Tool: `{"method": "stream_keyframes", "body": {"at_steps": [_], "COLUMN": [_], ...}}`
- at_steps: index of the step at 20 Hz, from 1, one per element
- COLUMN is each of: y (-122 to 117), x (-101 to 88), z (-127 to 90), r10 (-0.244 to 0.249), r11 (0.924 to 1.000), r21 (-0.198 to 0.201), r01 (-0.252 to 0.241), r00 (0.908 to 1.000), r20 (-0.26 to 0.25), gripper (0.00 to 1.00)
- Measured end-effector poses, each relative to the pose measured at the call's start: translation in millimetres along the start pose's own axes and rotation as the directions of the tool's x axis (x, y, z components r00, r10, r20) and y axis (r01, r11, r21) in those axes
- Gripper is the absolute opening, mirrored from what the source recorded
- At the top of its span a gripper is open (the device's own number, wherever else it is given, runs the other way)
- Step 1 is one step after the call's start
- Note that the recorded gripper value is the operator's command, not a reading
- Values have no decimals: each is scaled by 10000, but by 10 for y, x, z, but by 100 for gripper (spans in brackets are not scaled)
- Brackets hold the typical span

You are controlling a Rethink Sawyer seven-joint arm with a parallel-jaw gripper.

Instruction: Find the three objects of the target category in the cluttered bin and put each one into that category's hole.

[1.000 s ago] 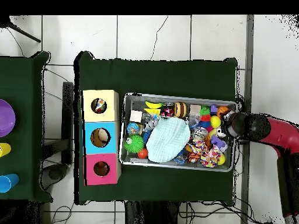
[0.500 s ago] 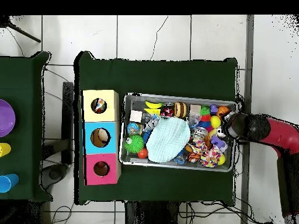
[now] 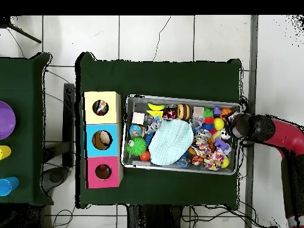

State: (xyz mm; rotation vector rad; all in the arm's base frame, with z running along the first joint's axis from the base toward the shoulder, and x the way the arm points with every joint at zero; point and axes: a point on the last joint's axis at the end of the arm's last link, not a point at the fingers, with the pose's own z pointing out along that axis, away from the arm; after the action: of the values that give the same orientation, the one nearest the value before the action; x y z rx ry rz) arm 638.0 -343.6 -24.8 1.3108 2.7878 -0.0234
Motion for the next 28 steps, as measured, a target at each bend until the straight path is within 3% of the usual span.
{"method": "stream_keyframes", "body": {"at_steps": [7,10,11,13,14,20,28], "y": [45,109,157,147,137,133,161], "x": [-60,-52,-38,-41,-50,-68,-56], "z": [133,179,223,251,260,255,235], "r10": [150,-297,-720,-1084,-1293,-1566,-1684], "r11": [9977,9951,9911,9871,9843,9800,9798], "r21": [-649,-969,-1190,-1290,-1343,-1403,-1257], "r01": [-192,201,594,945,1147,1411,1554], "r00": [9978,9946,9919,9885,9860,9819,9806], "r20": [-639,-992,-1050,-1059,-1057,-1062,-1004], "gripper": [100,100,100,100,0,0,0]}}
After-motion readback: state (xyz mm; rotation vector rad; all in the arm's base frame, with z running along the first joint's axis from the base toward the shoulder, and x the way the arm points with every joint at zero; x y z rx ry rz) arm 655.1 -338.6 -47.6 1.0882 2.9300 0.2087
